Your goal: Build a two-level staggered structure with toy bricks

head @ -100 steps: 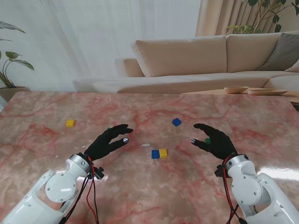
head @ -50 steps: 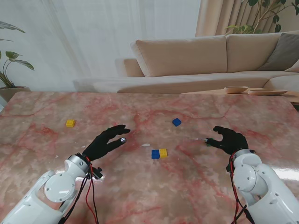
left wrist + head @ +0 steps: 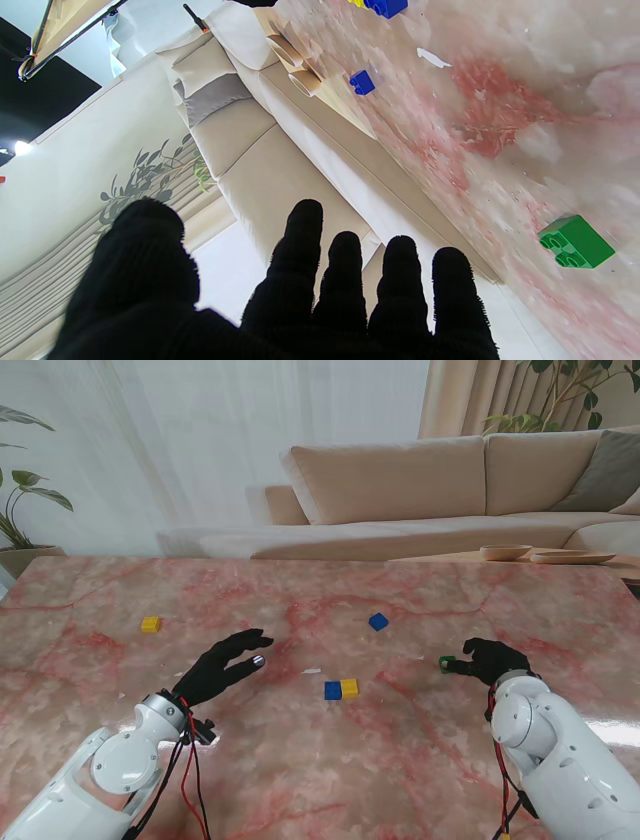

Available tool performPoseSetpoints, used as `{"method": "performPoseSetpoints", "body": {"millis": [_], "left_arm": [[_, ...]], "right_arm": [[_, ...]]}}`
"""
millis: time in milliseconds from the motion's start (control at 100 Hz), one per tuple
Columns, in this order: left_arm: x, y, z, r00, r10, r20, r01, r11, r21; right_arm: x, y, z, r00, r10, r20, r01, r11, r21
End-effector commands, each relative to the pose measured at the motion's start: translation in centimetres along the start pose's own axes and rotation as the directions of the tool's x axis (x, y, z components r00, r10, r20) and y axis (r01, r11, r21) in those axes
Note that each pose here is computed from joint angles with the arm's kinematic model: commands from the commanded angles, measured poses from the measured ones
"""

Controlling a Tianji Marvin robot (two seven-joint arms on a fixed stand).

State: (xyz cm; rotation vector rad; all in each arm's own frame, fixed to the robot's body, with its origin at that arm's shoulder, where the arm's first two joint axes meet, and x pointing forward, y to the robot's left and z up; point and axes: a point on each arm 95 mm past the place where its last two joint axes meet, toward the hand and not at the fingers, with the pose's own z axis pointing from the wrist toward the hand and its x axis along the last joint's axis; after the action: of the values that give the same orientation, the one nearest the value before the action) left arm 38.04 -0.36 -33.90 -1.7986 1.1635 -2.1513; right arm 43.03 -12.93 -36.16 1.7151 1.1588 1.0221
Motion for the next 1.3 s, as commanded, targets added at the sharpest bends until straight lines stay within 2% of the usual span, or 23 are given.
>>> {"method": "performPoseSetpoints", "body": {"millis": [0,440,790,1290], "left_arm": [[-0.4,0.4,-0.4,1.0,-0.006,0.012,0.006,1.0,-0.002],[-1.1,0.5,-1.0,1.0,-0.01,0.029,0.01,1.0,0.0],[-1.2,0.6,-1.0,0.999,-0.015,0.031,0.015,1.0,-0.002],[-1.0,0.4,-1.1,1.0,-0.004,0.026,0.004,1.0,-0.002]], "right_arm": [[-0.2,-0.5,0.3,1.0,0.001,0.009,-0.001,1.0,0.03],[1.0,-1.9,0.8,0.999,-0.045,-0.01,0.045,0.998,0.049],[1.3,-2.9,0.7,0.991,-0.137,-0.007,0.137,0.99,0.035],[2.5,-4.2,0.9,0.987,-0.144,-0.066,0.143,0.99,-0.012]]}}
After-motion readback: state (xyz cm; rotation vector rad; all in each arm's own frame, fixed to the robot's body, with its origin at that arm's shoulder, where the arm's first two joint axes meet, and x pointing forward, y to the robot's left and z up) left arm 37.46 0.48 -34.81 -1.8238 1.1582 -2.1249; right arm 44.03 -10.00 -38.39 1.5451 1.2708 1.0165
